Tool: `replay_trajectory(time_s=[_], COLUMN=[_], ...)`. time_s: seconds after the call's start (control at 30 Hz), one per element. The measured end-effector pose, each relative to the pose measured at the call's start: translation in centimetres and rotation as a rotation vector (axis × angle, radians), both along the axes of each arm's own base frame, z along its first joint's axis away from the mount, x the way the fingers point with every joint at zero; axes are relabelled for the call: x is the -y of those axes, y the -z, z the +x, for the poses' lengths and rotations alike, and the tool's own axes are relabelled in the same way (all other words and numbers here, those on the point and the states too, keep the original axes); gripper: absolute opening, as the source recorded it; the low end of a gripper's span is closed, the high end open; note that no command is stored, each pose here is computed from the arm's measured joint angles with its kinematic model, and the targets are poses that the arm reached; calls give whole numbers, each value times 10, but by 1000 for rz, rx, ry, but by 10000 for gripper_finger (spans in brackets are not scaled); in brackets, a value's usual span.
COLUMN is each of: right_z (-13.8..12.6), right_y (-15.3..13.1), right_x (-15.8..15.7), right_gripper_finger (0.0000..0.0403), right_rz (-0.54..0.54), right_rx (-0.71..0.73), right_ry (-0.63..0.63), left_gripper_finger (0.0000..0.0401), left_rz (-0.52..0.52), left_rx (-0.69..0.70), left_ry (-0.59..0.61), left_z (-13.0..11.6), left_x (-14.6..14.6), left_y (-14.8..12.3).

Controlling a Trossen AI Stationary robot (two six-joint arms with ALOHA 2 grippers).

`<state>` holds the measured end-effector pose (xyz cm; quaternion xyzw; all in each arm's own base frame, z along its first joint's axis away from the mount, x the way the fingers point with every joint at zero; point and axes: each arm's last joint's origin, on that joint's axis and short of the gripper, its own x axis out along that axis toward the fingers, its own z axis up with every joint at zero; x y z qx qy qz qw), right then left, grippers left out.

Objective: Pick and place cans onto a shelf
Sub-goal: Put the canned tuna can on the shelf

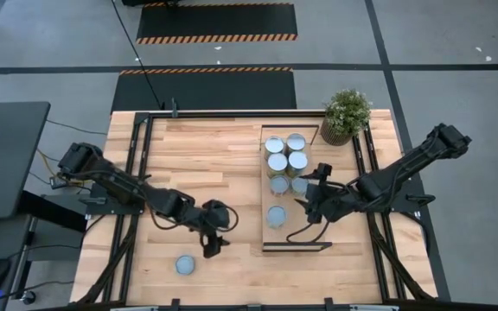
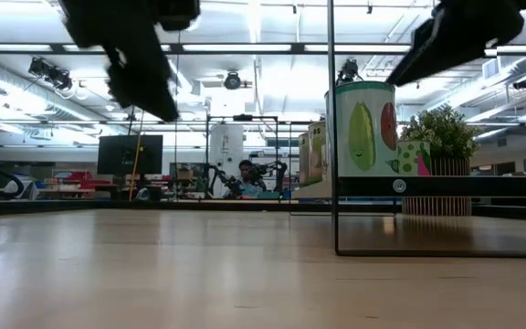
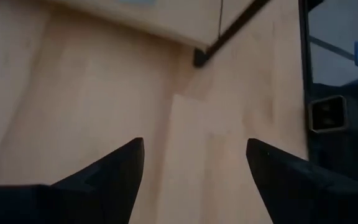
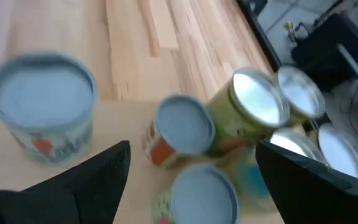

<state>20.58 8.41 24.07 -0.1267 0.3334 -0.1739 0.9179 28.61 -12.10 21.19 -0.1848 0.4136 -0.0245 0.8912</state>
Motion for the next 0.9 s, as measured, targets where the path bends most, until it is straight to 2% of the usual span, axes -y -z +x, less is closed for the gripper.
replay_trajectory(time_s=[0.23, 0.37, 0.47, 0.67, 0.73, 0.9], right_z=[3, 3, 3, 1, 0, -1], right_y=[-5, -7, -7, -5, -6, -6], right_x=[-1, -1, -4, -10, -11, -12], right_gripper_finger=[354, 354, 354, 354, 354, 354], right_rz=[-56, -83, -70, -79, -92, -121], right_rx=[142, 213, 260, 265, 267, 263], right_ry=[-86, -89, -101, -113, -104, -101], left_gripper_finger=[288, 288, 288, 288, 288, 288], left_rz=[-24, -30, -93, -227, -235, -165], left_rx=[-131, -288, -381, -528, -565, -629], left_ry=[-68, -151, -239, -351, -373, -384], left_z=[-10, -33, -51, -81, -90, -103], left_x=[33, 50, 66, 102, 111, 131], left_y=[-33, -42, -40, -32, -28, -6])
